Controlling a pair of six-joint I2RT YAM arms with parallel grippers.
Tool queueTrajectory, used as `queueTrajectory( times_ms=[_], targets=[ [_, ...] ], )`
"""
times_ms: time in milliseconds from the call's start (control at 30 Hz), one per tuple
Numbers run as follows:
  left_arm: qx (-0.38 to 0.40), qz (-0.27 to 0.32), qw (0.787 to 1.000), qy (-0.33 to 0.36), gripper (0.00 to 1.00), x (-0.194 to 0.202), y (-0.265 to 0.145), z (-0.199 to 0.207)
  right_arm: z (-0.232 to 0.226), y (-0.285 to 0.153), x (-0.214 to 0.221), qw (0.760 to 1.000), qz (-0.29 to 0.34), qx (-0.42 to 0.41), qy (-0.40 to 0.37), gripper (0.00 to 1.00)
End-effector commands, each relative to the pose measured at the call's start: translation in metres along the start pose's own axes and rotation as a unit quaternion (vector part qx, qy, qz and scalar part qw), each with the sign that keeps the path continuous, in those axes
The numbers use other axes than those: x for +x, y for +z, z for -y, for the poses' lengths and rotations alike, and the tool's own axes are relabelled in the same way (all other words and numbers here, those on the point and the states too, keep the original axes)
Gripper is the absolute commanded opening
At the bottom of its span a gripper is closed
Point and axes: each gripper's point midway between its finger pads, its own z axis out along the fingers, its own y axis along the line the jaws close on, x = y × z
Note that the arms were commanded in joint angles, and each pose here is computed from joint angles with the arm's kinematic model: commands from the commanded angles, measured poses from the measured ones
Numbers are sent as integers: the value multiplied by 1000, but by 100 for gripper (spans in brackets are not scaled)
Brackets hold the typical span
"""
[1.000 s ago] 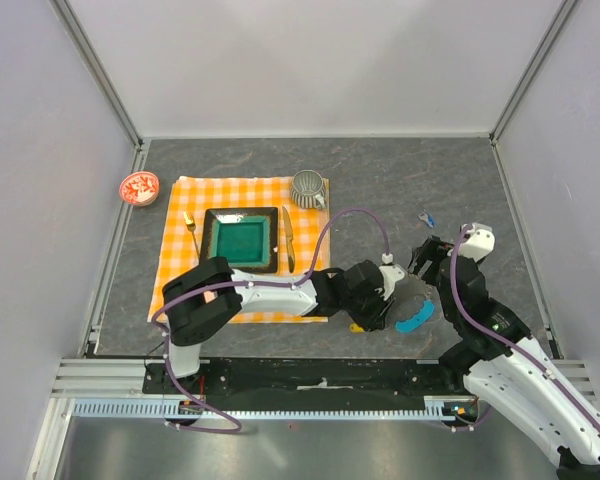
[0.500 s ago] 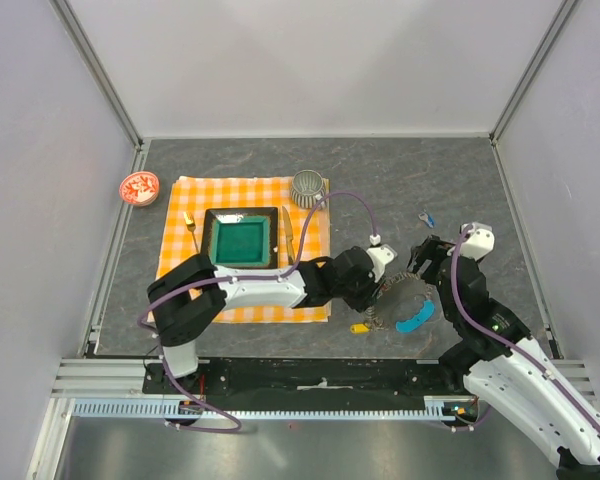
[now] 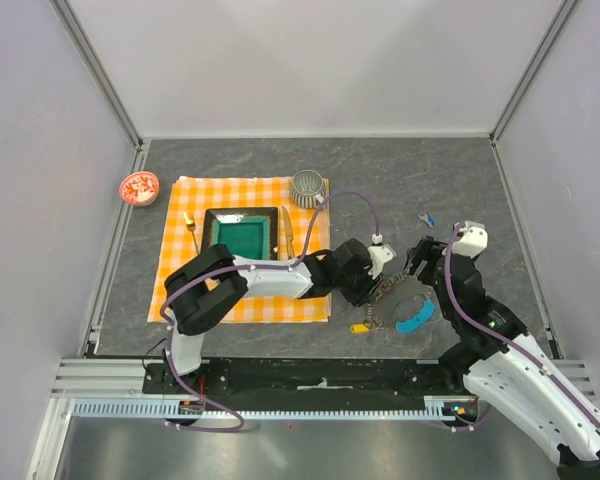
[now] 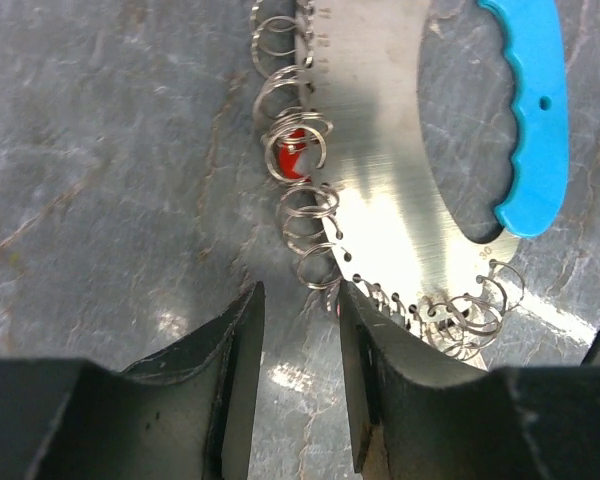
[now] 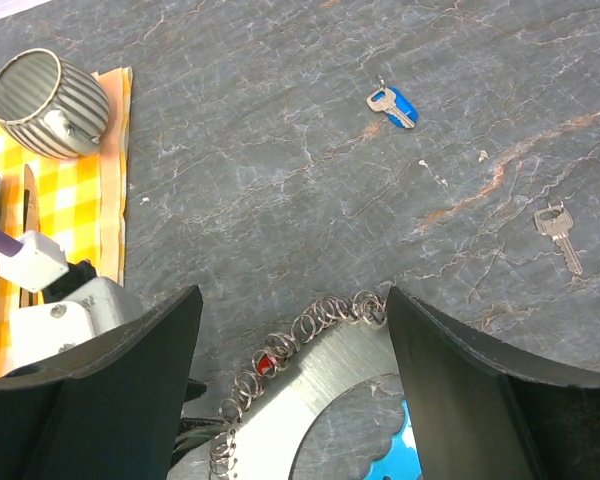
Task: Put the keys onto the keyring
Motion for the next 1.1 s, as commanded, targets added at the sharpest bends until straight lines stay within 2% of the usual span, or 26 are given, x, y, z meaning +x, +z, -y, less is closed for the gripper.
queueTrajectory(
  times_ms=[0,333,567,600,700,733,800,1067],
  targets=[
    [60,30,996,56,43,-20,10,19,-4,2,0,1000,0,-7,-6,82],
    [73,1,996,54,44,1,28,11,-5,1,2,1000,-2,-12,-6,82],
    [103,7,993,53,42,3,32,21,-7,3,6,1000,-10,-18,-13,82],
    [107,12,993,53,40,1,33,22,-9,3,6,1000,-13,-23,-14,82],
    [115,18,992,52,24,1,33,26,-12,2,6,999,-16,-30,-16,82],
    [115,22,992,52,12,-1,31,25,-12,2,7,999,-18,-31,-17,82],
    [108,30,992,53,2,-3,26,24,-15,1,6,999,-20,-39,-17,82],
    [68,83,992,63,2,-24,-4,13,-27,-2,16,996,-60,-64,-28,82]
  ],
)
